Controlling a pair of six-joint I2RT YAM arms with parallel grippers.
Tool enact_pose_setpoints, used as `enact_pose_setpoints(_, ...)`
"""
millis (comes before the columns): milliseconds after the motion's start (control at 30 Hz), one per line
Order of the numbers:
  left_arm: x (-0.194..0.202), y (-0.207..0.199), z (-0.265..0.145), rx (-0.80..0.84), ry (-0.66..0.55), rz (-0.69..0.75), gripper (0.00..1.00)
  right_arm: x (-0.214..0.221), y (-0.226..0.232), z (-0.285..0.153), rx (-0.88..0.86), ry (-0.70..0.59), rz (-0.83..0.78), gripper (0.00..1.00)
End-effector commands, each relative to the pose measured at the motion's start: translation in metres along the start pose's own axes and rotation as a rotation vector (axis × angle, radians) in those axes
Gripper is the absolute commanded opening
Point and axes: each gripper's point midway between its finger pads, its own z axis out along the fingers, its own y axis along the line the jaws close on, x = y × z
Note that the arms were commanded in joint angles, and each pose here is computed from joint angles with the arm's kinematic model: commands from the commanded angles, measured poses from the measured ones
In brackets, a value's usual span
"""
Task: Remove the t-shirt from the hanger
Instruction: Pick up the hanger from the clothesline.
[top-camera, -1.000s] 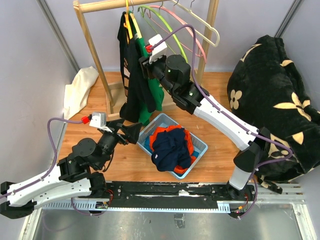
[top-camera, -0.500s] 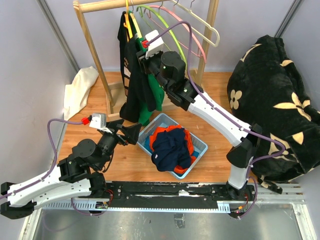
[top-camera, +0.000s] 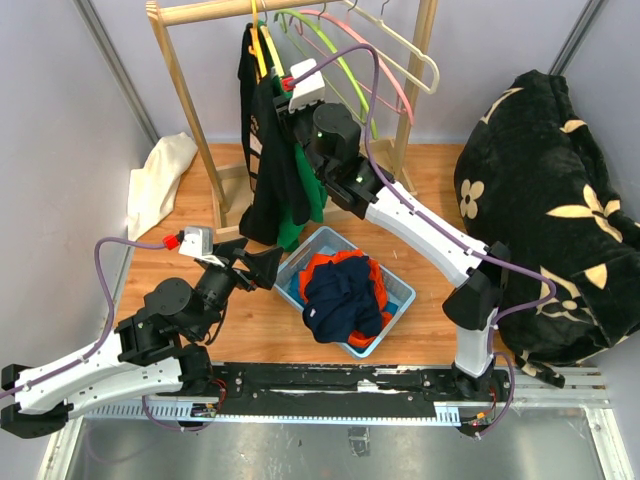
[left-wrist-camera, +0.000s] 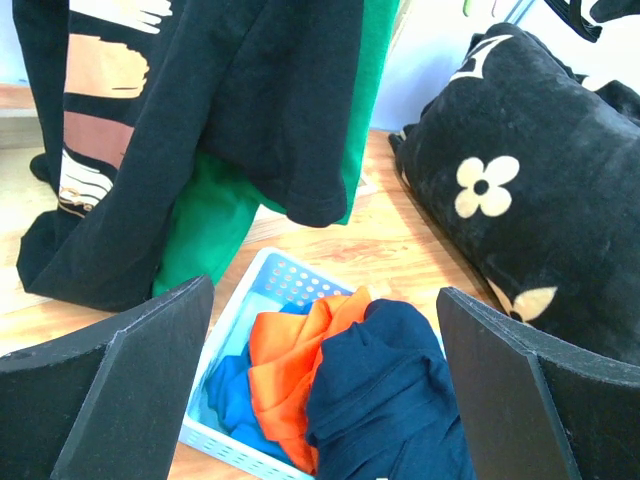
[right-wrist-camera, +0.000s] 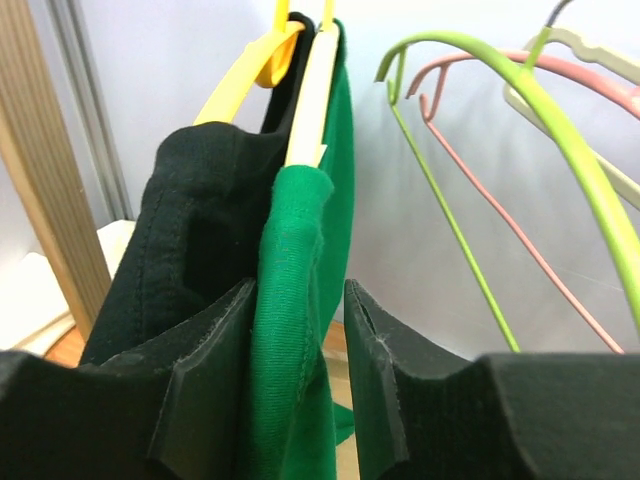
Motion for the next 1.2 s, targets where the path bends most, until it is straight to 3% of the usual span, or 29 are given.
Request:
enact_pose_setpoints(0, -0.006, -0.001, 0.001, -0.005, -0.026, -0.015, 0.98, -0.022, -0.032, -0.002, 0.118, -0.049, 0.005, 0.41)
enact_pose_setpoints(500, -0.003, 0.001, 0.000, -0.006, -0.028, -0.019, 0.98, -0.024, -0.033, 0.001, 0.098, -0.065, 0.006, 0.38)
enact_pose_setpoints(967, -0.005, 0.002, 0.000, -0.009, -0.033, -0.022, 0.98, -0.032, -0.027, 0.002, 0.045, -0.104, 0.007, 0.09)
enact_pose_setpoints(1167, -0.007, 0.002, -0.001, -0.009, -0.037, -0.021, 0.98, -0.039, -0.031, 0.001, 0.049, -0.129, 0.014, 0.02)
